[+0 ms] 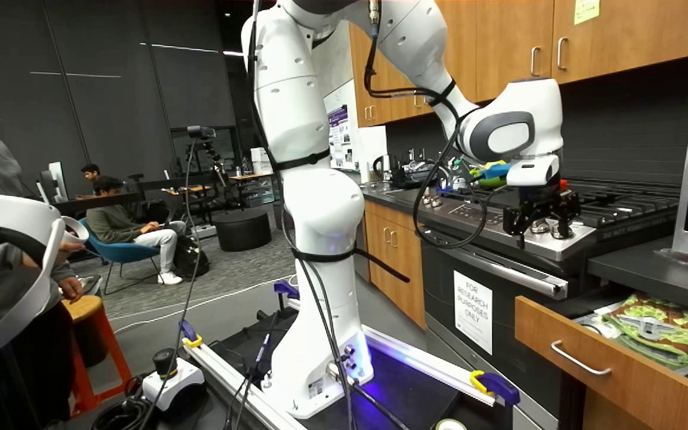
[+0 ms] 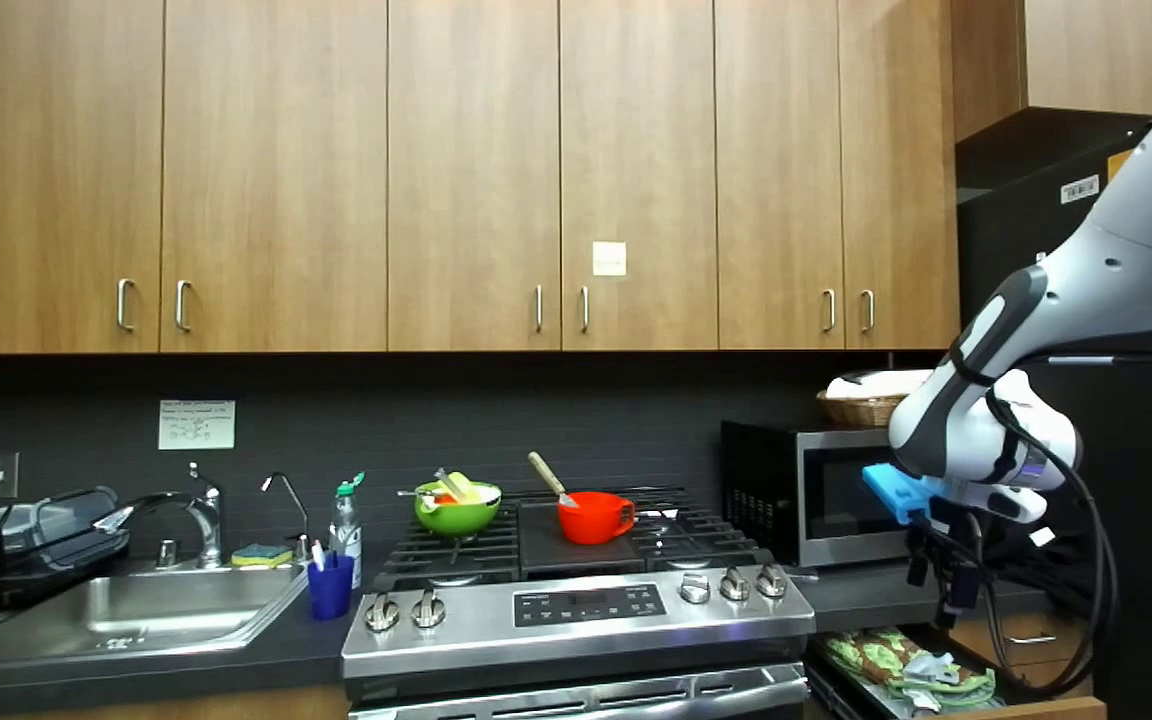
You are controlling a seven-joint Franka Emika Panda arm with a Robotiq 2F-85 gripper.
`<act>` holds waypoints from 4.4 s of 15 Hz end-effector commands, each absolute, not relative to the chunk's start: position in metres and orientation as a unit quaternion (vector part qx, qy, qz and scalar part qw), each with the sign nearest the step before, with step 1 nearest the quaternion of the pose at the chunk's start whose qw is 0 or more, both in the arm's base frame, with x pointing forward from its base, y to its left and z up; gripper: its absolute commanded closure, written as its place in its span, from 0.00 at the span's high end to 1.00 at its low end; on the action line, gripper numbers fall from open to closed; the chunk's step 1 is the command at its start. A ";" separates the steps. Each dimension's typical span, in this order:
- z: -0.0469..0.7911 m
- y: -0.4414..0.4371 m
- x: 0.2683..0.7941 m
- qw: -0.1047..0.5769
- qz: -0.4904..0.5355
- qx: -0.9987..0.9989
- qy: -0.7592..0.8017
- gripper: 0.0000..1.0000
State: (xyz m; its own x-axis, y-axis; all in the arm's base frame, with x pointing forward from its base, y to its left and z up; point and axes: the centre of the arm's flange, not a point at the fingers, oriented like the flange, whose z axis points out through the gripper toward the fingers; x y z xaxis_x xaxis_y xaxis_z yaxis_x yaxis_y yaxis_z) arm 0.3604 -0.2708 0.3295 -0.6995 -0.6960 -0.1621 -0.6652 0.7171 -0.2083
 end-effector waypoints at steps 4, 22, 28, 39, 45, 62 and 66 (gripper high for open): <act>0.304 -0.289 0.380 0.108 -0.011 -0.344 0.933 1.00; 0.248 -0.320 0.394 0.069 0.012 -0.314 0.947 1.00; 0.240 -0.352 0.399 0.066 0.001 -0.287 0.956 1.00; 0.217 -0.376 0.424 0.045 -0.010 -0.306 0.951 1.00; 0.197 -0.378 0.421 0.029 -0.006 -0.333 0.942 1.00; 0.211 -0.406 0.431 0.046 -0.031 -0.339 0.939 1.00; 0.197 -0.399 0.431 0.029 -0.030 -0.353 0.935 1.00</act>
